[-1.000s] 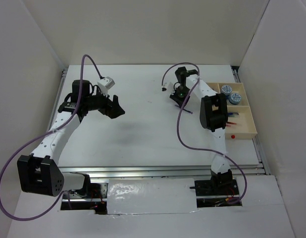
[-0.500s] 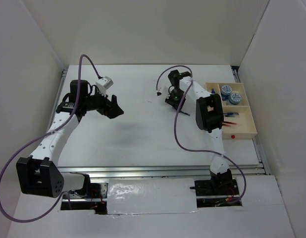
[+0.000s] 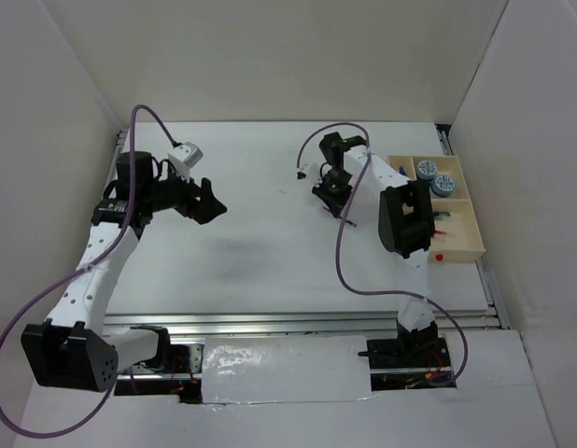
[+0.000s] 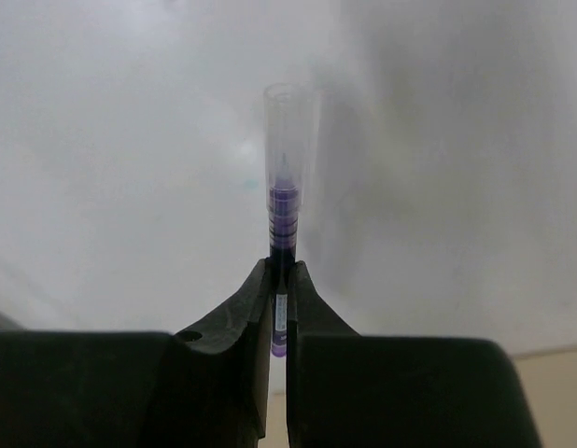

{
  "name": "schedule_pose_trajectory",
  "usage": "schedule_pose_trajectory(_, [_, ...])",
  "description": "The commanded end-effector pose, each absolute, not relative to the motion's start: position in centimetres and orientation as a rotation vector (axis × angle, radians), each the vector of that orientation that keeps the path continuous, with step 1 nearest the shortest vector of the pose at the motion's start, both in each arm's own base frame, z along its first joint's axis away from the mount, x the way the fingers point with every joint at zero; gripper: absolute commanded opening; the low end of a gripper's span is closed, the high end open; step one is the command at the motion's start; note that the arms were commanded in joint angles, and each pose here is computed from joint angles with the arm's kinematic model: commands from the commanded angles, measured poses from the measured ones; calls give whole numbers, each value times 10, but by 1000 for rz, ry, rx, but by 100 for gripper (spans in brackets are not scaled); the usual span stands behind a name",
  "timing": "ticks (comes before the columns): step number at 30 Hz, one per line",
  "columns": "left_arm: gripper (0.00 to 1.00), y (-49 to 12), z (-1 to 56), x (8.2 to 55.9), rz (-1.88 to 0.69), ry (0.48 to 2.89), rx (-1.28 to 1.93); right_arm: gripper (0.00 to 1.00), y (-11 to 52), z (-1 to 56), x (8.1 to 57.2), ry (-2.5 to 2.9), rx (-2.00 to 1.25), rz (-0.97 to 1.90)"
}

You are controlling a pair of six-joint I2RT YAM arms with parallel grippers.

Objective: Sort the stationery into containers
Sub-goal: Pick up the pen from the center of the board, then place the pen in the storage box.

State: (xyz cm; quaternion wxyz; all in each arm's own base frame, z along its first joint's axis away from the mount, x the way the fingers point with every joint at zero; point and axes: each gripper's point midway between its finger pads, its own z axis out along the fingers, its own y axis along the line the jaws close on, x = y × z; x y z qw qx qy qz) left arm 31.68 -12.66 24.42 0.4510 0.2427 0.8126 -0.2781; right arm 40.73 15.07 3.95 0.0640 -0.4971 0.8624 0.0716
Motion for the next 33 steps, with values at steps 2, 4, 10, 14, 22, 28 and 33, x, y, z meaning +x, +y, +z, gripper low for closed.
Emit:
schedule_pose_trajectory(2, [99, -126, 278, 297, -692, 1901, 587, 0, 171, 150, 382, 2448, -1156, 369])
schedule_pose_trajectory(4, [99, -125, 283, 291, -685, 1877, 571, 0, 169, 196, 365, 2401, -969, 408])
schedule_pose_trajectory(10, [99, -128, 293, 272, -726, 1851, 499, 0, 128, 234, 319, 2396, -562, 333])
schedule_pose_trajectory(14, [99, -130, 289, 266, -752, 1870, 471, 0, 96, 252, 309, 2369, -232, 342])
schedule_pose_trajectory(22, [99, -133, 292, 266, -779, 1857, 441, 0, 46, 269, 294, 2220, 443, 516])
schedule_pose_trajectory(28, [99, -133, 283, 272, -785, 1880, 443, 0, -9, 259, 306, 2102, 915, 523])
schedule_pose_trajectory(33, [99, -135, 276, 278, -798, 1895, 436, 0, -64, 214, 313, 2103, 1283, 481])
